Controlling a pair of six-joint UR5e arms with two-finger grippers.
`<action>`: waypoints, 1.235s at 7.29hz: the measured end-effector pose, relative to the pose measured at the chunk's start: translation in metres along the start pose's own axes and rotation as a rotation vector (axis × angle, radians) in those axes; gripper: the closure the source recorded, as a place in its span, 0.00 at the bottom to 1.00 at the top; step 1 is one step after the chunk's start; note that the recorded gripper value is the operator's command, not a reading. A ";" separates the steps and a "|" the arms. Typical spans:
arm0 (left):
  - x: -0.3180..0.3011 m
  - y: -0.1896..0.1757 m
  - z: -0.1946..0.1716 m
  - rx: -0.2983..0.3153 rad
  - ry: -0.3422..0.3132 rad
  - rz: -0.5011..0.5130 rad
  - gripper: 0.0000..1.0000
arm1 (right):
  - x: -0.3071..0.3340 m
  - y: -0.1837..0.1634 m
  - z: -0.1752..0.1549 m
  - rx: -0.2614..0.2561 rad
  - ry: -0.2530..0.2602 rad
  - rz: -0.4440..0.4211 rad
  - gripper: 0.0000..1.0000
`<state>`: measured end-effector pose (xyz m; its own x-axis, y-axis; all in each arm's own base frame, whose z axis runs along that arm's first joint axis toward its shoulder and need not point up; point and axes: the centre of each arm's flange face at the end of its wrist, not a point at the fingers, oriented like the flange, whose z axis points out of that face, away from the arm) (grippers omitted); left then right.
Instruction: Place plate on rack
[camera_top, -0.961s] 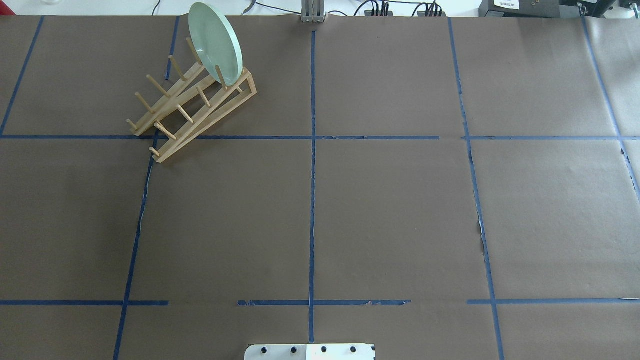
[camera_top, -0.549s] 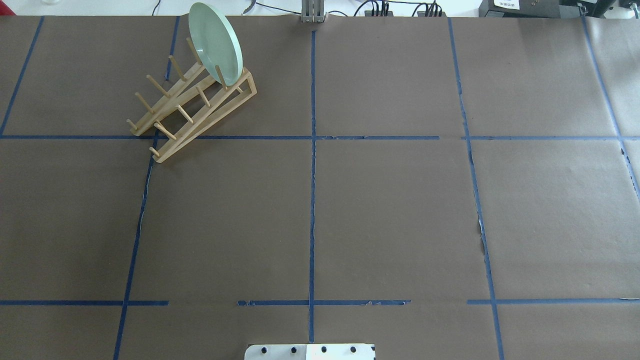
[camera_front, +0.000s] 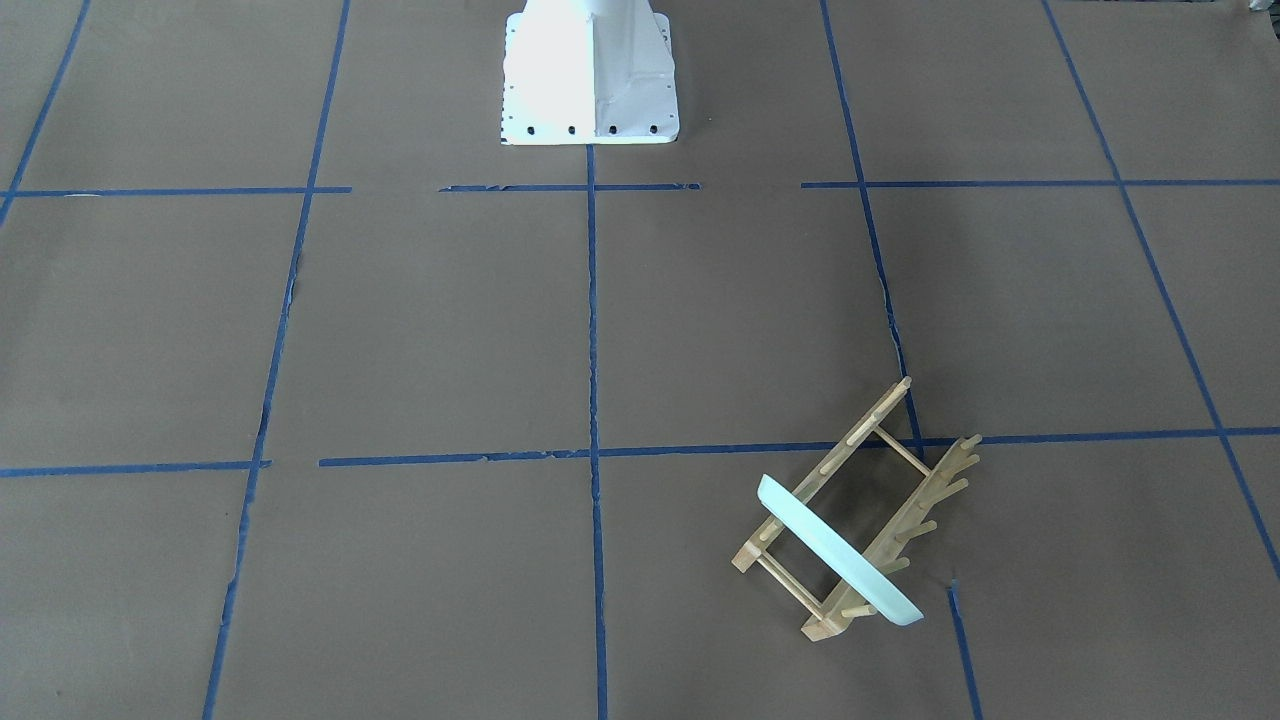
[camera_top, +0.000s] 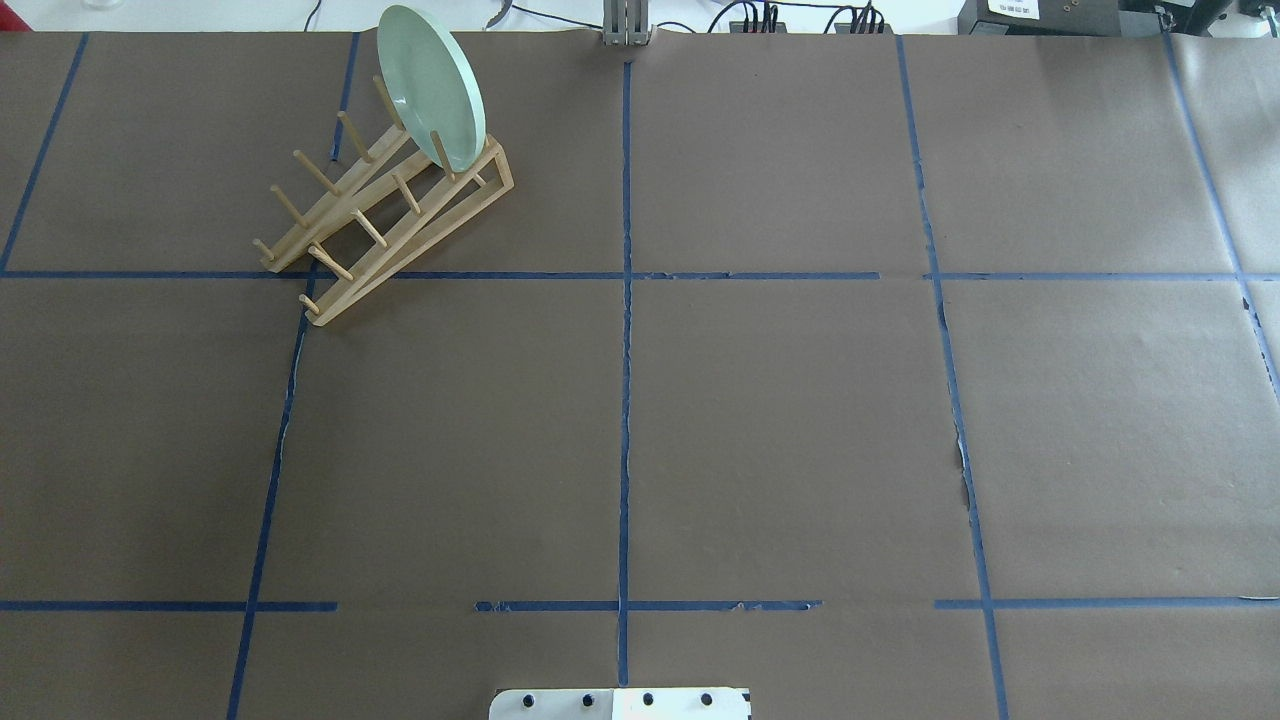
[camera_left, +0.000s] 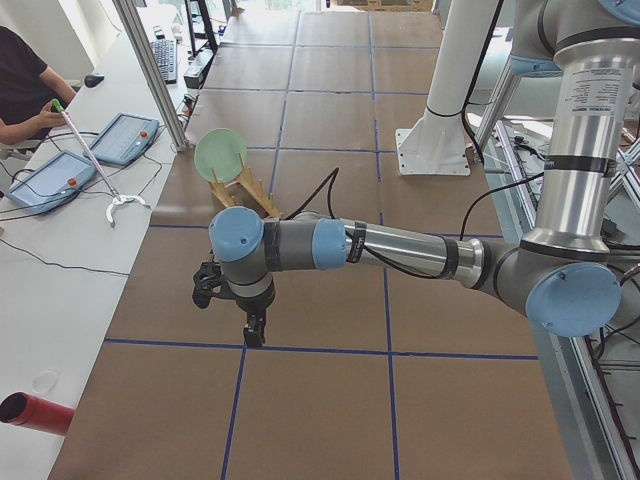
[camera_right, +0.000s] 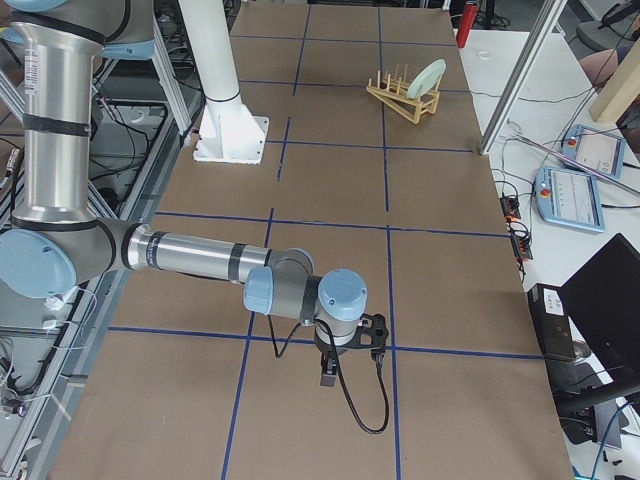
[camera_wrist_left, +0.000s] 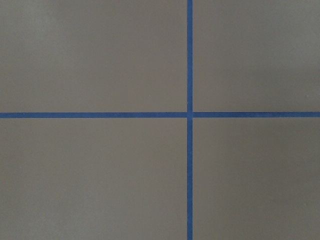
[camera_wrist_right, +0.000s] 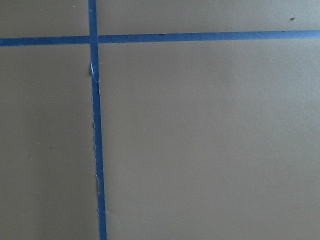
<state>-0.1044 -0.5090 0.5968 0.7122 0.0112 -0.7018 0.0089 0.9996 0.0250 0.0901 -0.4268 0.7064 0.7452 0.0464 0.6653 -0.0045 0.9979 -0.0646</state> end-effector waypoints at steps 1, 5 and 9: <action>-0.001 0.001 0.002 0.008 0.000 0.009 0.00 | 0.000 0.000 0.000 0.000 0.000 0.000 0.00; -0.001 -0.003 0.000 0.041 -0.003 0.039 0.00 | 0.000 0.000 0.000 0.000 0.000 0.000 0.00; -0.014 0.001 0.014 0.010 -0.001 0.011 0.00 | 0.000 0.000 0.000 0.000 0.000 0.000 0.00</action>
<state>-0.1049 -0.5085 0.6170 0.7133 0.0218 -0.7005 0.0084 0.9992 0.0396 0.0901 -0.4268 0.7064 0.7452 0.0464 0.6653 -0.0045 0.9979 -0.0646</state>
